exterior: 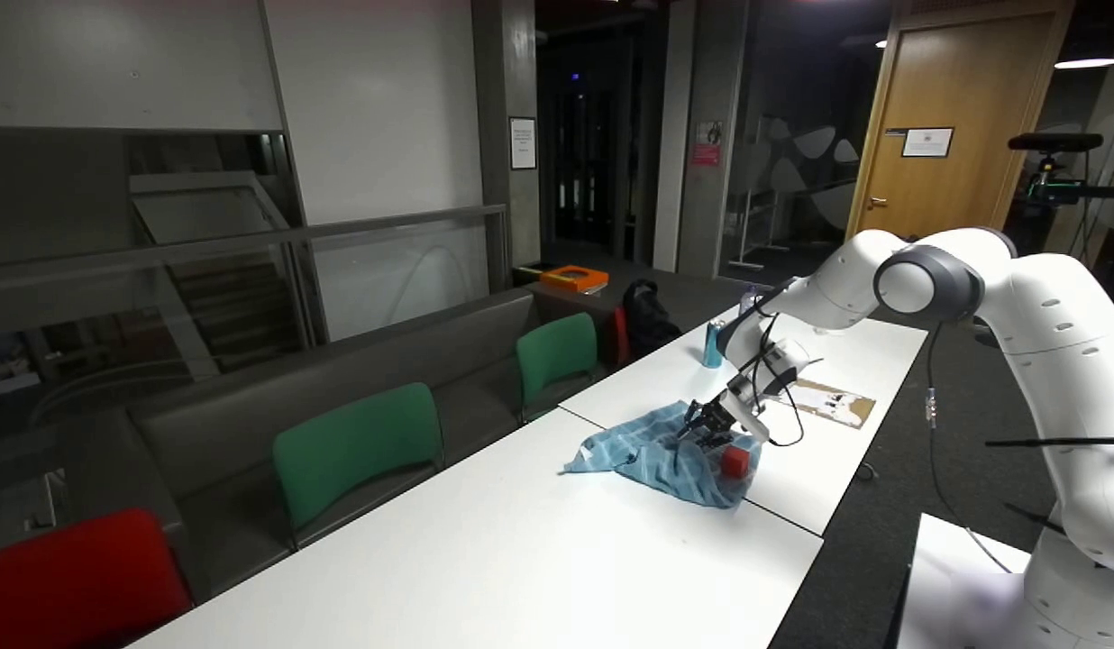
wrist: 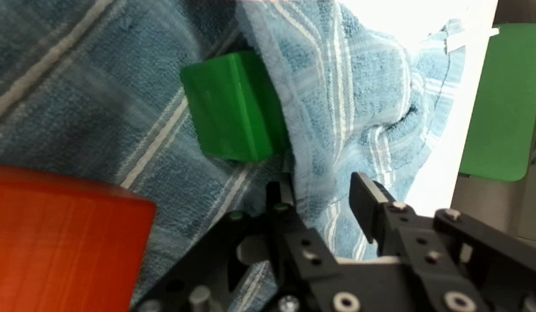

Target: Unfold the cloth on the table

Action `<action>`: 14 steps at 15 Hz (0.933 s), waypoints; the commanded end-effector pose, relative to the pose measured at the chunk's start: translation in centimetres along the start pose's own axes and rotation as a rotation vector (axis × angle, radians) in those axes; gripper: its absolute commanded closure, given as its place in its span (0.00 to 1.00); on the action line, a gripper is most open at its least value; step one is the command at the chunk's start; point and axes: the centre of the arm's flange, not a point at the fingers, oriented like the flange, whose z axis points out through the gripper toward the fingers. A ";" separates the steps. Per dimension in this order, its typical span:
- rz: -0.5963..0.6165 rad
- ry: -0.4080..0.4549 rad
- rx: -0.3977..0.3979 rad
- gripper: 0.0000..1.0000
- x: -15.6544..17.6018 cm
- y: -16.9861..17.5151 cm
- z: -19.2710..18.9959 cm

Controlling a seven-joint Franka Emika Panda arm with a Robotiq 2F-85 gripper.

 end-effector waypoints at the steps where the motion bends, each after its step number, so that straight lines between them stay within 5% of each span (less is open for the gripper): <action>1: 0.004 0.000 -0.010 0.89 0.4 -0.9 -0.2; 3: 0.003 0.010 -0.014 1.00 0.2 -1.0 -0.6; 14: -0.226 0.193 -0.152 0.99 -6.6 -6.8 -4.3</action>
